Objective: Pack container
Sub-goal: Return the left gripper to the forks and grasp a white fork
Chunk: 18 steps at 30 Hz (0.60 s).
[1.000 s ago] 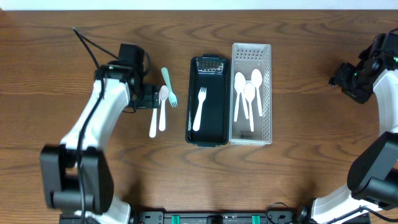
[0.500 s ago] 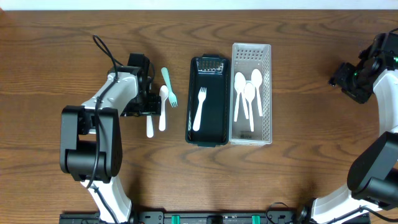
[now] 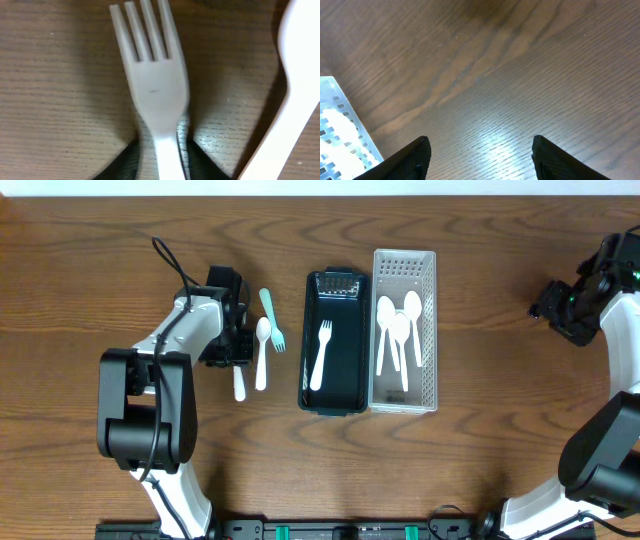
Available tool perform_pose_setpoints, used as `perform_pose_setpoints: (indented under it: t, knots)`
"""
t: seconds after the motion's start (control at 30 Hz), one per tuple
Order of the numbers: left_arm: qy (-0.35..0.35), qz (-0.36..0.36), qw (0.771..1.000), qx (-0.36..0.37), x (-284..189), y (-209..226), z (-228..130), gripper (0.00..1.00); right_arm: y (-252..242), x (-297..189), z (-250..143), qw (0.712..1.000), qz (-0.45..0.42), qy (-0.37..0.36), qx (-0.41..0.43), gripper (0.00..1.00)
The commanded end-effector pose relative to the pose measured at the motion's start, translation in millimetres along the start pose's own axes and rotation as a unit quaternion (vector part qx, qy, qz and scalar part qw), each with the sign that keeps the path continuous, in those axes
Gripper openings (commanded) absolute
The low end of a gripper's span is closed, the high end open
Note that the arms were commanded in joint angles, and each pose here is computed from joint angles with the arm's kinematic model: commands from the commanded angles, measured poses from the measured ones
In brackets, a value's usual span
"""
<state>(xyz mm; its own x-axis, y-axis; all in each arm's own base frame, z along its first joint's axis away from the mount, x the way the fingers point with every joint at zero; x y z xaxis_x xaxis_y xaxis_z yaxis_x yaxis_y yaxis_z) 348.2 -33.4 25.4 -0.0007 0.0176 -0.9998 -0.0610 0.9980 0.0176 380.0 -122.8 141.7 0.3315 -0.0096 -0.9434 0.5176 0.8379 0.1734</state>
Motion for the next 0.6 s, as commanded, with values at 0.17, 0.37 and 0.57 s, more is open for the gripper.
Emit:
perform_pose_setpoints:
  t: [0.17,0.37,0.57]
  knots:
    - [0.028,0.014,0.999,-0.006,-14.8,3.5,-6.6,0.19,-2.6,5.2,-2.9,1.0,0.001,0.01,0.011,0.68]
    - [-0.013,-0.115,0.993,0.01,-101.6,-41.1,2.4,0.07,-2.6,5.2,-2.9,1.0,0.001,0.01,0.011,0.68]
    - [-0.116,-0.214,0.967,0.079,-179.3,-106.4,-2.5,0.06,-2.7,5.2,-3.3,1.0,0.0,0.011,0.011,0.67]
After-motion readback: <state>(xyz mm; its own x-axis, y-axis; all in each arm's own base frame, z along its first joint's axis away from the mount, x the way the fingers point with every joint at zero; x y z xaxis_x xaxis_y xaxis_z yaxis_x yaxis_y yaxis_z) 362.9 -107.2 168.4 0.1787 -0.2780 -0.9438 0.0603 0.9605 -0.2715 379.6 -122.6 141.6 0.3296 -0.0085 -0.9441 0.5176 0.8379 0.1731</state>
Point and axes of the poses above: each gripper's point midway between its finger pads, its own x axis out along the fingers, its own y axis along the line the jaws close on, z = x × y, the point moved 3 cm from there along -x, back along the fingers, and after that the axes turned 2 degrees about -x, right-handed, at the moved point
